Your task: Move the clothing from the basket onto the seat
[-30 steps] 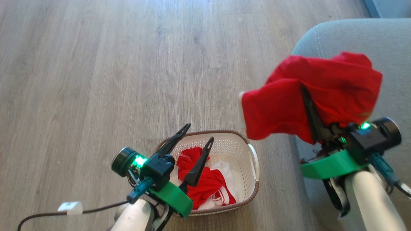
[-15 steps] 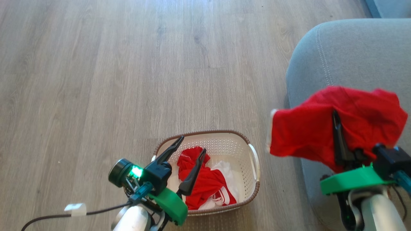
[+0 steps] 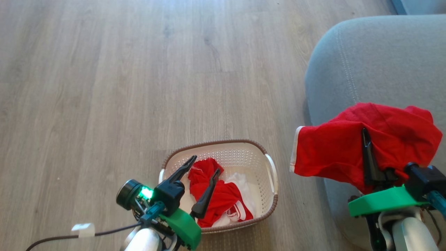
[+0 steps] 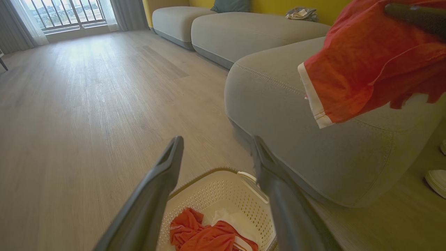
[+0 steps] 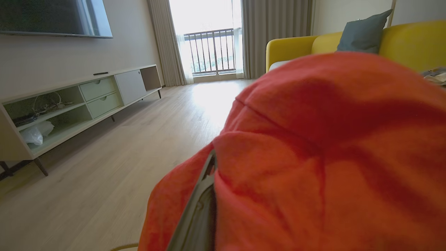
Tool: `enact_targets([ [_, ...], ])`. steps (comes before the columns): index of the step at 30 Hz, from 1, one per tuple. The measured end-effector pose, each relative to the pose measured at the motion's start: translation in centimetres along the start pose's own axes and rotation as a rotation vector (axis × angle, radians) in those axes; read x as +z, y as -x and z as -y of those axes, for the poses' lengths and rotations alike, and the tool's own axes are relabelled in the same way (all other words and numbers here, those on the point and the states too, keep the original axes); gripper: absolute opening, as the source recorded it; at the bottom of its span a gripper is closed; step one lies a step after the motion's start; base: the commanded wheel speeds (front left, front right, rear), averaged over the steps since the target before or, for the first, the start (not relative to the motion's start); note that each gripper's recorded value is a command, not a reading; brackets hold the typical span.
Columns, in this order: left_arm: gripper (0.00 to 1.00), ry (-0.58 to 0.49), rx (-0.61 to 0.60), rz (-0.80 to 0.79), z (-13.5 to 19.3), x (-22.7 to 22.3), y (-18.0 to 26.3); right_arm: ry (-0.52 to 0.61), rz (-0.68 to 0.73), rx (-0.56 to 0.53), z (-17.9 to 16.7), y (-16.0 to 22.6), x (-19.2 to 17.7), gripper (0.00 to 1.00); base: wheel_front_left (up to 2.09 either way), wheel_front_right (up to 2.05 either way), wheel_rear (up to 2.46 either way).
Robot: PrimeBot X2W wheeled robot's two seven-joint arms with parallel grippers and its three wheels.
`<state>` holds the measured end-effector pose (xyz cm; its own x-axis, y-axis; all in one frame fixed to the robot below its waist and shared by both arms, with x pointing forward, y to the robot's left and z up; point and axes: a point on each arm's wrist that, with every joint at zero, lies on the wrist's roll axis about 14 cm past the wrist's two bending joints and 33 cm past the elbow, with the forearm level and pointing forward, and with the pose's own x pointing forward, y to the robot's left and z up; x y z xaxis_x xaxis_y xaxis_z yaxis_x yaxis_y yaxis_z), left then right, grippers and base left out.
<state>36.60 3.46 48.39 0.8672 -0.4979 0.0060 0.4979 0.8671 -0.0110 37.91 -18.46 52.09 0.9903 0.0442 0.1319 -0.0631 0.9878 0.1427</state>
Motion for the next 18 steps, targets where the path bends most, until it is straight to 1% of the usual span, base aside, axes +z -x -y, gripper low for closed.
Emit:
enact_targets([
  [11, 1.0, 0.014, -0.114, -0.025, 2.7, -1.2, -2.2, 0.05, 0.042, -0.108, 3.6, 1.1, 1.8, 0.0, 0.0, 0.0, 0.0],
  [18, 1.0, 0.024, -0.261, 0.005, 6.5, -0.6, -4.9, 0.087, 0.059, -0.235, 7.3, 3.5, 3.0, 0.0, 0.0, 0.0, 0.0],
])
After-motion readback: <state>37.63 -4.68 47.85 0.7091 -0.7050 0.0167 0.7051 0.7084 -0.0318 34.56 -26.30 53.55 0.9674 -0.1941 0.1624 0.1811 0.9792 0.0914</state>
